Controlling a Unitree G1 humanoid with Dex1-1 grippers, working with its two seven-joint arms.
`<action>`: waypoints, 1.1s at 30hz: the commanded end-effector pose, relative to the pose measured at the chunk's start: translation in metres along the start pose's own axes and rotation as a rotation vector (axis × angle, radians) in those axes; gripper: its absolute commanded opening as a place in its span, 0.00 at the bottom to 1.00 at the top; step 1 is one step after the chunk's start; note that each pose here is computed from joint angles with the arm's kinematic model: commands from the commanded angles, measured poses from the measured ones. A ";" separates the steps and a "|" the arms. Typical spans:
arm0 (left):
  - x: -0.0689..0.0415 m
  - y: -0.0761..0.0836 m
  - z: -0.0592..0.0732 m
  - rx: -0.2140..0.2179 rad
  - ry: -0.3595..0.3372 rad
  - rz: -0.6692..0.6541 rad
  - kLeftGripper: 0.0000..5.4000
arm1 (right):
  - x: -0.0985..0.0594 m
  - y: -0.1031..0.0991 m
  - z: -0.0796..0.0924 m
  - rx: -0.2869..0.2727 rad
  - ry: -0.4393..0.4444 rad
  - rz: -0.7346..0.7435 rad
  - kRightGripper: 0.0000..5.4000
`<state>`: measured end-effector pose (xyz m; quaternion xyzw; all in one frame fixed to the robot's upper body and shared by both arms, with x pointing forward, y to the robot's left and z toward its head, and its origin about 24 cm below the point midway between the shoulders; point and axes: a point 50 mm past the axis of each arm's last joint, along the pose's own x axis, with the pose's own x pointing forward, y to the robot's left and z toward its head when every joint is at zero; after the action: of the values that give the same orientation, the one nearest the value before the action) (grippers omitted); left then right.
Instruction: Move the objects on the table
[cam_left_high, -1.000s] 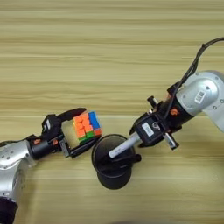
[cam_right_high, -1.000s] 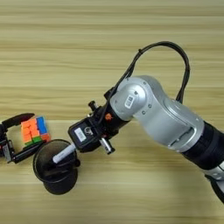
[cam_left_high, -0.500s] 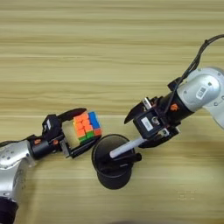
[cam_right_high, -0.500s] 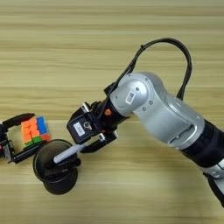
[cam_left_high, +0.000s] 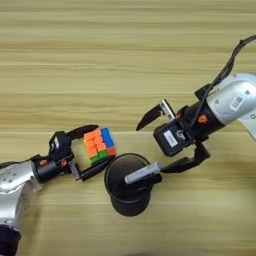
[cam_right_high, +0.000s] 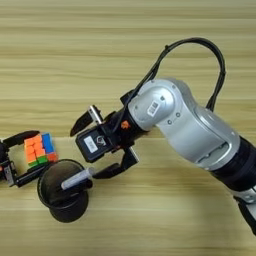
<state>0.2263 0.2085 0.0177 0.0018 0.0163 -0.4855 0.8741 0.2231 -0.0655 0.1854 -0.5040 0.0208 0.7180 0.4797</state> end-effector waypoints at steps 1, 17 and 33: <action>0.000 0.005 0.004 0.031 0.003 0.017 1.00 | -0.006 -0.003 0.003 -0.022 0.012 -0.021 0.98; 0.000 0.007 -0.001 0.021 0.034 0.012 0.92 | -0.010 -0.006 0.005 -0.032 0.013 -0.037 1.00; 0.000 0.007 -0.006 0.010 0.056 -0.001 0.66 | -0.017 -0.009 0.010 -0.058 0.012 -0.068 1.00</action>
<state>0.2296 0.2122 0.0098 0.0098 0.0406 -0.4808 0.8759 0.2234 -0.0656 0.1984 -0.5125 -0.0023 0.7083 0.4854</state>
